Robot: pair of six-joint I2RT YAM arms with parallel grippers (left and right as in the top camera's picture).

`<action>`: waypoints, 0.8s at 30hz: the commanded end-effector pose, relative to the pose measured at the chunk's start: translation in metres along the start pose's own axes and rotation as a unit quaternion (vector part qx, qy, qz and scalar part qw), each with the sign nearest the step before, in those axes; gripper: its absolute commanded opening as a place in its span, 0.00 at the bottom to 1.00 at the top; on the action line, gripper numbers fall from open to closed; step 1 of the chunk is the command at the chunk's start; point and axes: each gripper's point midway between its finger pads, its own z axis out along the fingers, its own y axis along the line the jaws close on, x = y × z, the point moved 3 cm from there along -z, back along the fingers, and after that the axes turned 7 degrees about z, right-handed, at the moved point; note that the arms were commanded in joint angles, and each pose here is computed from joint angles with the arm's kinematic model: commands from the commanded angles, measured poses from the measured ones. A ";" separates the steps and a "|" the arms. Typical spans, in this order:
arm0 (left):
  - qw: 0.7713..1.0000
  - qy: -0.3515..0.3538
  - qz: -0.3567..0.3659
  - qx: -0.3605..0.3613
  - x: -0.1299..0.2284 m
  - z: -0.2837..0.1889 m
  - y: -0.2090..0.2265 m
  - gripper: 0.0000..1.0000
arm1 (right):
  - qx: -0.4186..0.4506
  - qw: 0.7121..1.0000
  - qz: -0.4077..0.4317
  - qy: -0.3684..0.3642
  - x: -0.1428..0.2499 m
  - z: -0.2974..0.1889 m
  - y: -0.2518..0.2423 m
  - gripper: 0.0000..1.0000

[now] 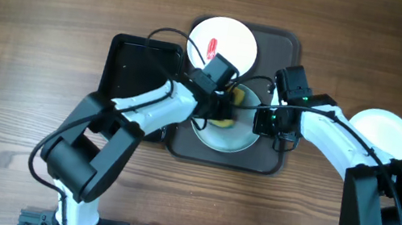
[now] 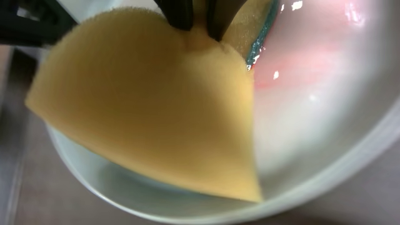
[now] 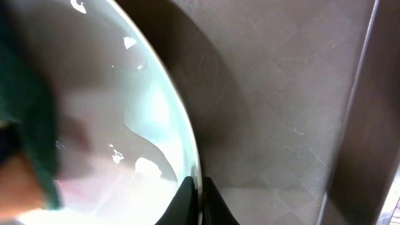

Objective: Clean dirty plates on tray and stack at the side
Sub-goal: 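Scrub the red smear on the held plate with the sponge, then keep scrubbing the plate with the sponge in circles, left gripper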

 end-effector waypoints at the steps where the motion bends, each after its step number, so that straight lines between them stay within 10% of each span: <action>1: 0.990 -0.007 -0.005 -0.144 0.006 0.005 0.068 0.04 | 0.019 1.000 -0.004 0.013 0.006 0.006 -0.007 0.04; 24: 0.999 -0.042 -0.019 0.012 0.011 0.035 -0.030 0.04 | 0.038 0.999 -0.015 0.019 0.009 0.006 -0.013 0.04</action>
